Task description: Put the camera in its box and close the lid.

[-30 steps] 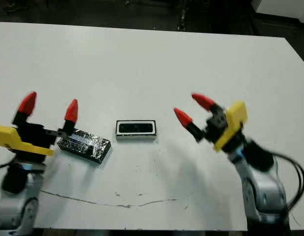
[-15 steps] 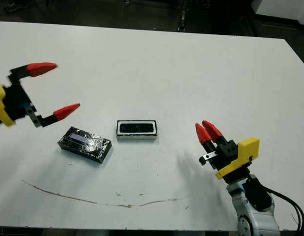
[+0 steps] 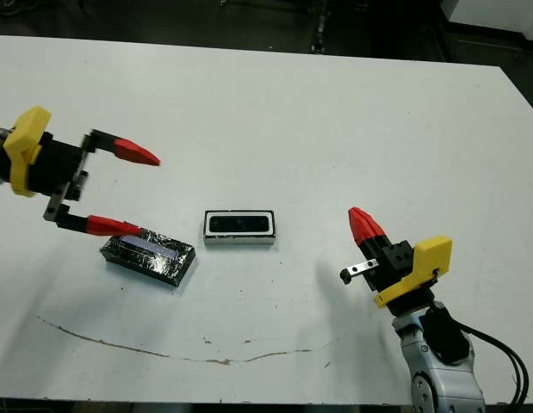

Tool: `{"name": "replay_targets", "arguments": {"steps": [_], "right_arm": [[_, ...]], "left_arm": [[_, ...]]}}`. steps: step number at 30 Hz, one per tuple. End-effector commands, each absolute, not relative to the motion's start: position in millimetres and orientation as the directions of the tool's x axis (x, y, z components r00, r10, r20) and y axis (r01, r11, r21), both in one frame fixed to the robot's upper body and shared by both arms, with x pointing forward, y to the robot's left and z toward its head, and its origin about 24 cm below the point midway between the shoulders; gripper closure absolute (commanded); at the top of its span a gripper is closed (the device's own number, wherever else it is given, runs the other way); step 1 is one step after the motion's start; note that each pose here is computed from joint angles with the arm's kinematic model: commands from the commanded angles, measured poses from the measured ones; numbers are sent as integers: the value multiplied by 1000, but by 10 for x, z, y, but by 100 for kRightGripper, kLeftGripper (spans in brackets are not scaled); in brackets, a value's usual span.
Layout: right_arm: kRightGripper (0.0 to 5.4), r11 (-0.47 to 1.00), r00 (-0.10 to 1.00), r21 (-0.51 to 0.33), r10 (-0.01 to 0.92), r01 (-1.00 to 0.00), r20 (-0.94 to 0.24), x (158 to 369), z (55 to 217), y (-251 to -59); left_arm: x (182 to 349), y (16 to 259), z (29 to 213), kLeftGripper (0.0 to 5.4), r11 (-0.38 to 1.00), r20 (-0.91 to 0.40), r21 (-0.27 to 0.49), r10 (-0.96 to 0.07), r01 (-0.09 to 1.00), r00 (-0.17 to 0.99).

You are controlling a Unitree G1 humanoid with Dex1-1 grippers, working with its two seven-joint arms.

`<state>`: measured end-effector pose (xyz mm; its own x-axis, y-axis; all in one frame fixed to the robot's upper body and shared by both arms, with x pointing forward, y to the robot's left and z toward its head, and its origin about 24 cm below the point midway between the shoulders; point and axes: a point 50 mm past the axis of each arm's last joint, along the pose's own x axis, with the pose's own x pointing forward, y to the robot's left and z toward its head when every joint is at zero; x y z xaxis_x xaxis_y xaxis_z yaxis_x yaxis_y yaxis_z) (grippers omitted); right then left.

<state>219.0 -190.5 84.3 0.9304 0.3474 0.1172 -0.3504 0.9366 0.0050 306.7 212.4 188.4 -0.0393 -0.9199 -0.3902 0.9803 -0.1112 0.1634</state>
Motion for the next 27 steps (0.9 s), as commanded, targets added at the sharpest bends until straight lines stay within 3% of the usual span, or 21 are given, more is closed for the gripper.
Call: {"name": "replay_targets", "arguments": {"steps": [1,8,11,16,27], "right_arm": [[539,940,934,-7,339,-341,108,2172,840,-1934],[539,941,936,-6,337,-338,107,2171,840,-1934],[539,943,937,-13,333,-333,105,2169,841,-1933],[539,942,936,-16,336,-336,102,2166,835,-1934],[539,941,936,-22,337,-337,97,2160,821,-1939]], "left_arm": [[3053,2126,1888,0,-137,-409,145,-910,980,-67],[3011,2055,1720,0,-171,-330,72,-934,983,-138],[3006,2012,1658,0,-205,-356,89,-920,975,-161],[3028,2005,1550,0,-204,-440,2,-879,979,-183],[3094,2017,1415,0,-199,-544,-5,-822,980,-170]]}}
